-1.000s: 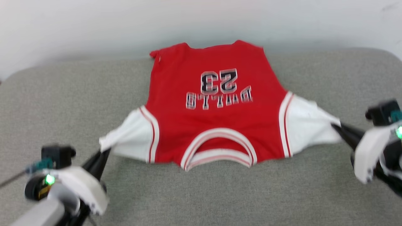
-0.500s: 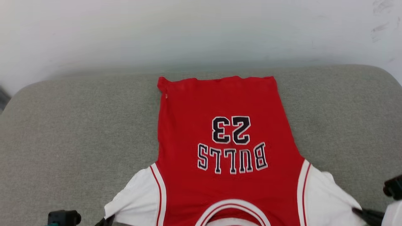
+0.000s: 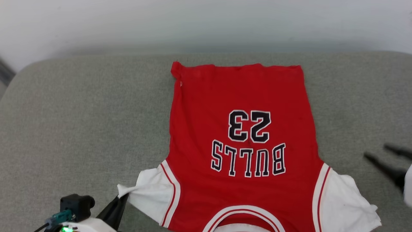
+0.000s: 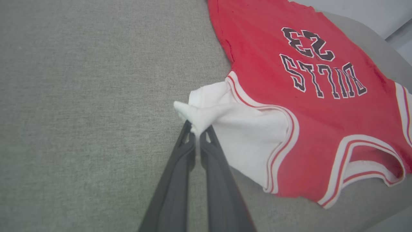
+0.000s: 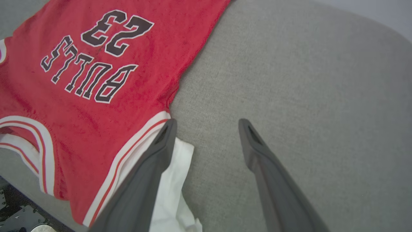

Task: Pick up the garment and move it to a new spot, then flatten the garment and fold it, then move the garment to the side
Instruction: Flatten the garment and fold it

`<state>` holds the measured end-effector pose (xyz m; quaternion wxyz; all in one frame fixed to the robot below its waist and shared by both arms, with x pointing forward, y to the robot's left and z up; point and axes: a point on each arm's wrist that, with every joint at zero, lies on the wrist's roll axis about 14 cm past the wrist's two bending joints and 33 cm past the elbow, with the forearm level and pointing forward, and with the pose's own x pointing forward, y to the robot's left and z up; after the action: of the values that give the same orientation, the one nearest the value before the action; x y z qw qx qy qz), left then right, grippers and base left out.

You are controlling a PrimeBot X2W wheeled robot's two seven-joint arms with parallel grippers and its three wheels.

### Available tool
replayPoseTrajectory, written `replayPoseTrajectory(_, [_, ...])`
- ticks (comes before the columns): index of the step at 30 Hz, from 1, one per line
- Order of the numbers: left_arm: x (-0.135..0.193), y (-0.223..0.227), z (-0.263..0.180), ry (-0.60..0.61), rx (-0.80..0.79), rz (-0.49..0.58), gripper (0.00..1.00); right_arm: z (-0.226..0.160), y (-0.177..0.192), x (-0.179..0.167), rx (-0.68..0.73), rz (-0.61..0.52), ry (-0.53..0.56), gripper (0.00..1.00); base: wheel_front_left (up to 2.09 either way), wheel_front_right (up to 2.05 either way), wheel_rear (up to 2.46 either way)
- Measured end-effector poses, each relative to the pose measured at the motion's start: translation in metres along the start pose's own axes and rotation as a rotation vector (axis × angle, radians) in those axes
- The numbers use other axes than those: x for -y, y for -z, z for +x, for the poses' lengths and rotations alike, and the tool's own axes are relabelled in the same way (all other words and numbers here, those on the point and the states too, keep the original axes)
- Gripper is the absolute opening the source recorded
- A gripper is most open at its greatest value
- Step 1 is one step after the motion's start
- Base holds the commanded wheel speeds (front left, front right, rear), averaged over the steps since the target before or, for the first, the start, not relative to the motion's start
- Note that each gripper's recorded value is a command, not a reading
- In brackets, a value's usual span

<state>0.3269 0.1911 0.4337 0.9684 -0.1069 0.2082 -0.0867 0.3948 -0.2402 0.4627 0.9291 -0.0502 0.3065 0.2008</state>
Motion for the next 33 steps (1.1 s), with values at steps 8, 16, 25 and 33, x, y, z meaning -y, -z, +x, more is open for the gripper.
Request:
replayPoseTrajectory(8, [0.002,-0.022,0.035,-0.002,0.064,0.053,0.0,0.049,-0.137,0.027,0.165,-0.161,0.058,1.0,0.0,0.0,0.0])
replayPoseTrajectory(16, [0.001,-0.025,0.065,-0.001,0.082,0.081,0.0,0.133,-0.151,0.033,-0.138,-0.154,0.041,1.0,0.0,0.0,0.0])
replayPoseTrajectory(25, [-0.01,-0.011,0.087,-0.032,0.054,0.086,0.0,0.219,-0.129,0.038,-0.433,-0.076,0.053,1.0,0.0,0.0,0.0])
replayPoseTrajectory(33, [-0.025,0.005,0.096,-0.083,0.019,0.093,0.0,0.282,-0.071,0.017,-0.571,-0.066,0.0,1.0,0.0,0.0,0.0])
